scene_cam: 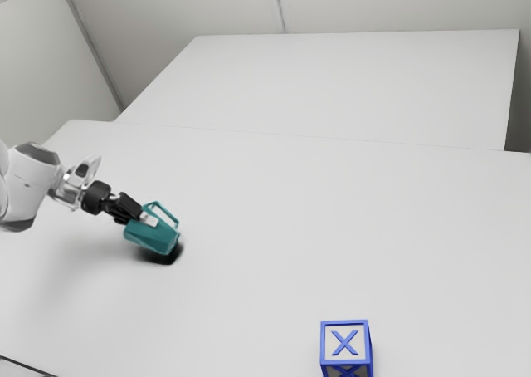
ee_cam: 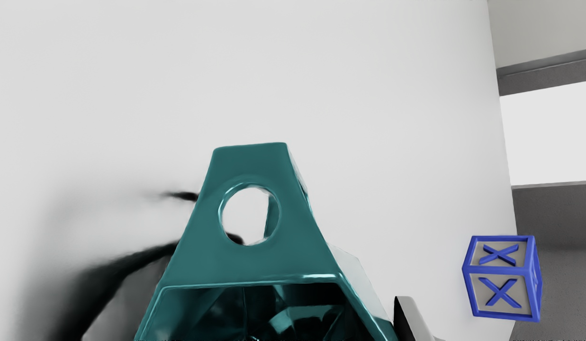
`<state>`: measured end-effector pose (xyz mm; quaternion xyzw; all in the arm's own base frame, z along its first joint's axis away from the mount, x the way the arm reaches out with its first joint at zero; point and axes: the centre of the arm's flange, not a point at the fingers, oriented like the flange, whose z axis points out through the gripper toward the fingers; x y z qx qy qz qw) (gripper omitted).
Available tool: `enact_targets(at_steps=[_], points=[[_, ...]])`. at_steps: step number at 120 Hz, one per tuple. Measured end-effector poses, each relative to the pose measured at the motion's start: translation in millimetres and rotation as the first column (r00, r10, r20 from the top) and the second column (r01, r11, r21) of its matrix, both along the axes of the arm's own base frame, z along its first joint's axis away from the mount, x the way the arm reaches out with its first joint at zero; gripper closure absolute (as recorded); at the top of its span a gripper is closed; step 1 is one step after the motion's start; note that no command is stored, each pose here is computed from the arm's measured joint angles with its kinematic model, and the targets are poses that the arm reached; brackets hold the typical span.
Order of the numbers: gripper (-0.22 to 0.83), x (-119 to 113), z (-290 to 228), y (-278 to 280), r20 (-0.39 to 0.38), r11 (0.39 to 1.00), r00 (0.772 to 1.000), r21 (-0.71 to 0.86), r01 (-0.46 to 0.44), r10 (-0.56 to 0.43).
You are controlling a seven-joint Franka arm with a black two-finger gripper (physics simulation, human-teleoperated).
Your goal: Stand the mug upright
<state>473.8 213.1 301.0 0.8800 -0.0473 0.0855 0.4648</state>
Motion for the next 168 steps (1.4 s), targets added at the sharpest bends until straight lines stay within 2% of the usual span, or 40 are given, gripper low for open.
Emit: enact_targets(at_steps=[24, 33, 47, 60, 73, 90, 109, 120, 126, 141, 168], points=[[0.75, 24.1, 36.6, -30.0, 0.075, 0.998, 0.996, 0.024, 0.053, -0.055], [0.76, 38.4, 66.7, -63.1, 0.128, 0.99, 0.984, 0.079, 0.114, -0.123], [0.77, 54.3, 100.8, -107.9, 0.165, 0.953, 0.956, 0.227, 0.201, -0.241], [0.77, 69.7, 126.6, -139.4, 0.139, 0.848, 0.912, 0.442, 0.291, -0.385], [0.78, 91.6, 133.7, -162.4, 0.055, 0.688, 0.866, 0.633, 0.355, -0.498], [0.78, 122.8, 119.1, -180.0, -0.043, 0.539, 0.839, 0.748, 0.387, -0.542], [0.78, 129.0, 105.7, -189.3, -0.103, 0.469, 0.842, 0.792, 0.392, -0.529], [0.78, 120.2, 92.6, -196.2, -0.134, 0.442, 0.844, 0.803, 0.4, -0.52], [0.78, 108.1, 88.4, -201.5, -0.145, 0.423, 0.841, 0.812, 0.402, -0.521], [0.78, 89.2, 84.1, -208.7, -0.137, 0.402, 0.849, 0.835, 0.377, -0.511], [0.78, 82.7, 67.4, -210.5, -0.083, 0.404, 0.88, 0.865, 0.297, -0.468]])
